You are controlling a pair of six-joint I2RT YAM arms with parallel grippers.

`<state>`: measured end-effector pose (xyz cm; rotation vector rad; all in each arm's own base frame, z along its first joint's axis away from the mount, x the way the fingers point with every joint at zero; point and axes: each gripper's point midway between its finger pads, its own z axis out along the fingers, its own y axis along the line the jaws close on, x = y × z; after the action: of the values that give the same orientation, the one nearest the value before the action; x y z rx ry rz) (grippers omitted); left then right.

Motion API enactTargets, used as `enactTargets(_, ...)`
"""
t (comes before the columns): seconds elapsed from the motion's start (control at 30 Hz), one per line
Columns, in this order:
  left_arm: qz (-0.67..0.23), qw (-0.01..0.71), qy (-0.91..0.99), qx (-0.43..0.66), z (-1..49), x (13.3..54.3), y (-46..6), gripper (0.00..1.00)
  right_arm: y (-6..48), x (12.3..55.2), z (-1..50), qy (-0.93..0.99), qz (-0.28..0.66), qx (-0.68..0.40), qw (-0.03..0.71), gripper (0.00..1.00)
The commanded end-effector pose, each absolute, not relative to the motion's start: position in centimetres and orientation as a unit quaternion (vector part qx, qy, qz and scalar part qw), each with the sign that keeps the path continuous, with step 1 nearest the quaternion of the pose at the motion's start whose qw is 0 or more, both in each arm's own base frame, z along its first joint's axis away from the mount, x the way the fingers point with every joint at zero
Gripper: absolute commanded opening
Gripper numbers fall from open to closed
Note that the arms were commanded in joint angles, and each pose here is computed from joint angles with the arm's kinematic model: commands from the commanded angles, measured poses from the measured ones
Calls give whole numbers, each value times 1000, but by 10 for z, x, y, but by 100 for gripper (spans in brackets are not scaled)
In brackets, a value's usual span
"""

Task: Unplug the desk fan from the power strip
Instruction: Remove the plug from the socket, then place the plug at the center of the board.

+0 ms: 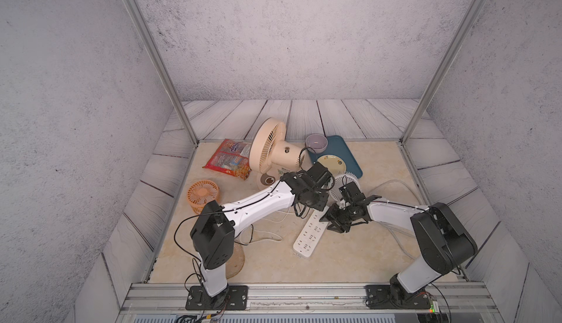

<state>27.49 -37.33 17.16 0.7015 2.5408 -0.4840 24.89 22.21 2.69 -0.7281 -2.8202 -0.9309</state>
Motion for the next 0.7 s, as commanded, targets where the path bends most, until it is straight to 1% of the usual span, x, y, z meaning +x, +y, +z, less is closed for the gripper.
enactTargets(0.0,-187,248,918,248,187,279,-377,0,176,208,-23,-938,-166,-290,88,48)
enactTargets(0.17,-173,271,916,239,199,288,-367,0,178,215,-12,-941,-176,-279,72,50)
enactTargets(0.3,-171,285,918,216,208,307,-352,0,183,238,27,-946,-208,-250,7,57)
enactTargets(0.4,-170,296,917,206,212,322,-346,0,181,246,57,-946,-223,-234,-34,64)
enactTargets(0.5,-176,301,913,213,208,336,-351,0,171,242,78,-948,-217,-226,-62,70)
enactTargets(0.67,-176,294,907,245,192,354,-372,0,143,221,101,-949,-189,-234,-98,71)
